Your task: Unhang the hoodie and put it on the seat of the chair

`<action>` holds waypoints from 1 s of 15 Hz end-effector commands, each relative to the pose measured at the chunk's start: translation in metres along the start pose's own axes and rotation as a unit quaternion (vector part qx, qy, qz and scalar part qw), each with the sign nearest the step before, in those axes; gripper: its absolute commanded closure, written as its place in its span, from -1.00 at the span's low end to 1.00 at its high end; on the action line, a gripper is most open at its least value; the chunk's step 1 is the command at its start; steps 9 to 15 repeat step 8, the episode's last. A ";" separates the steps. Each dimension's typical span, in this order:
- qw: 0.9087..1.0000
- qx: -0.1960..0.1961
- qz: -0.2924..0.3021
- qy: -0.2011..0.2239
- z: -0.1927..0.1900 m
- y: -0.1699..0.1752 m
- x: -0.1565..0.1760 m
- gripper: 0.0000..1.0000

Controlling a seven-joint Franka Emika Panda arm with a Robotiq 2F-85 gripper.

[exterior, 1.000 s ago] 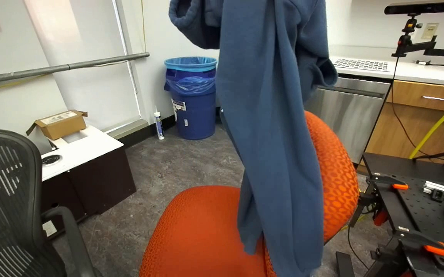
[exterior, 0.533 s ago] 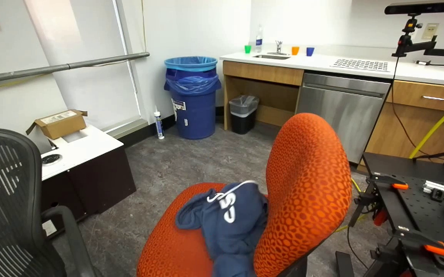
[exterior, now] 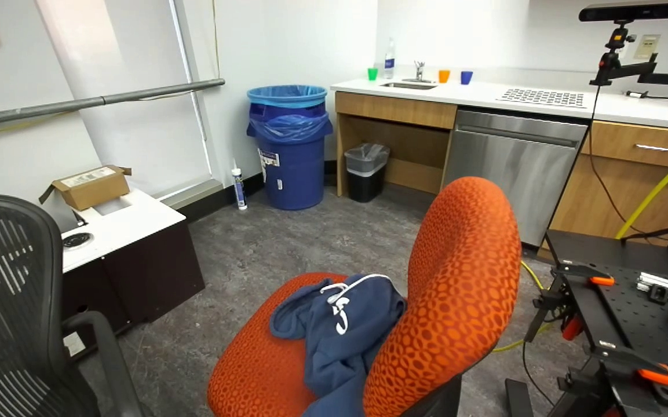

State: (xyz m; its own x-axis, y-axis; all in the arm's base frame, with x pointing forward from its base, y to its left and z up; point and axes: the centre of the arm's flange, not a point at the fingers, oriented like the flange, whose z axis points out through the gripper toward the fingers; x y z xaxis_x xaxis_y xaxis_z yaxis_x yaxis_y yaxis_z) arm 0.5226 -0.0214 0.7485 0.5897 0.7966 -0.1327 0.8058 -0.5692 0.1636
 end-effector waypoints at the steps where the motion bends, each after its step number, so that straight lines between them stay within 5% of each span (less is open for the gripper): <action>1: 1.000 0.004 0.003 0.001 -0.001 -0.001 -0.006 -1.00; 15: 1.000 0.009 0.003 -0.001 0.002 -0.002 -0.007 -1.00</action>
